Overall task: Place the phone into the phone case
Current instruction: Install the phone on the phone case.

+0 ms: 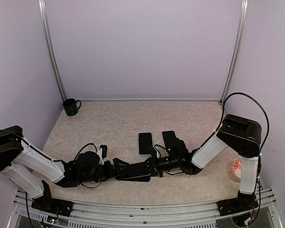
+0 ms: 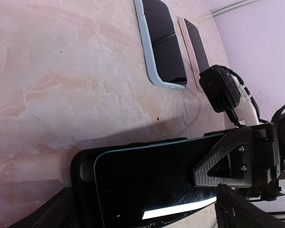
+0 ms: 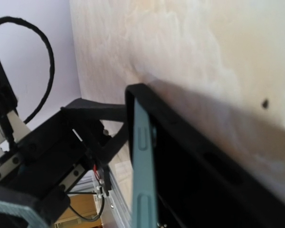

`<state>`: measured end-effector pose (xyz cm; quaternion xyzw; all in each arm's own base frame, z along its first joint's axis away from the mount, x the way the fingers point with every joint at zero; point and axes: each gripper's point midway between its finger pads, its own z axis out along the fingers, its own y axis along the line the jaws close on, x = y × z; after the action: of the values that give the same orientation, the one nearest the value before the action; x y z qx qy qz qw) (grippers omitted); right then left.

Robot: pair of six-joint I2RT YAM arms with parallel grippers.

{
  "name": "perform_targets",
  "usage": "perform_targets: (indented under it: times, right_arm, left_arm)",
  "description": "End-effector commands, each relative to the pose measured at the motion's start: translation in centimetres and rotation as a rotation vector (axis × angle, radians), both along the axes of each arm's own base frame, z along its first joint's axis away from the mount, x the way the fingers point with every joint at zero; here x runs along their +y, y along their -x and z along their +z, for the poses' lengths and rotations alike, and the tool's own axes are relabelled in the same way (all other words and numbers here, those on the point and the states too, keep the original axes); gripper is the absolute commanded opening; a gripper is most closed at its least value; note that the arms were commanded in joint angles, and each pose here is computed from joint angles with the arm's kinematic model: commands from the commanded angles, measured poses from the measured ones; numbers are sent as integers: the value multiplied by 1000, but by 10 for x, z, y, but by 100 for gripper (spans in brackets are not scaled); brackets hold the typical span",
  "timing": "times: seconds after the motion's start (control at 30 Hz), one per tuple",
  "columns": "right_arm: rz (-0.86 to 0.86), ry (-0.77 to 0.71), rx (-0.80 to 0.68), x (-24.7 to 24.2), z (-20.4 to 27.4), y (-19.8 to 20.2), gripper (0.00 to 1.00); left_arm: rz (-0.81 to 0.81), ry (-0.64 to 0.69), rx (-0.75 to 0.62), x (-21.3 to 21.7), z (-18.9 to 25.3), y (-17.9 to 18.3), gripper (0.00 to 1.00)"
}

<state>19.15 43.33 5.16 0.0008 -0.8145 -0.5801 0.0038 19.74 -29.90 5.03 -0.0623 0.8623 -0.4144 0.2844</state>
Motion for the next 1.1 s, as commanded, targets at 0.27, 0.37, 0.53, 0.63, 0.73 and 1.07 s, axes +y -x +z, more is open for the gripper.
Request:
perform_targets:
  times: [0.27,0.37,0.53,0.63,0.73,1.07]
  right_arm:
    - [48,-68,-22,19,5,-3,0]
    - [60,-75,-15,21,4,-1,0]
    - [72,-84,-4,22,2,1,0]
    - [75,-89,4,22,0,2,0]
    - [84,-102,16,23,-1,4,0]
    - [123,-109,50,25,-5,9,0]
  left_arm:
    - [-91,10,14,-21,4,11,99]
    - [-94,8,12,-22,3,11,99]
    - [-99,6,11,-24,3,10,99]
    - [-99,2,12,-23,1,10,99]
    - [-101,-1,7,-22,1,10,99]
    - [-169,-25,-40,-28,6,14,99]
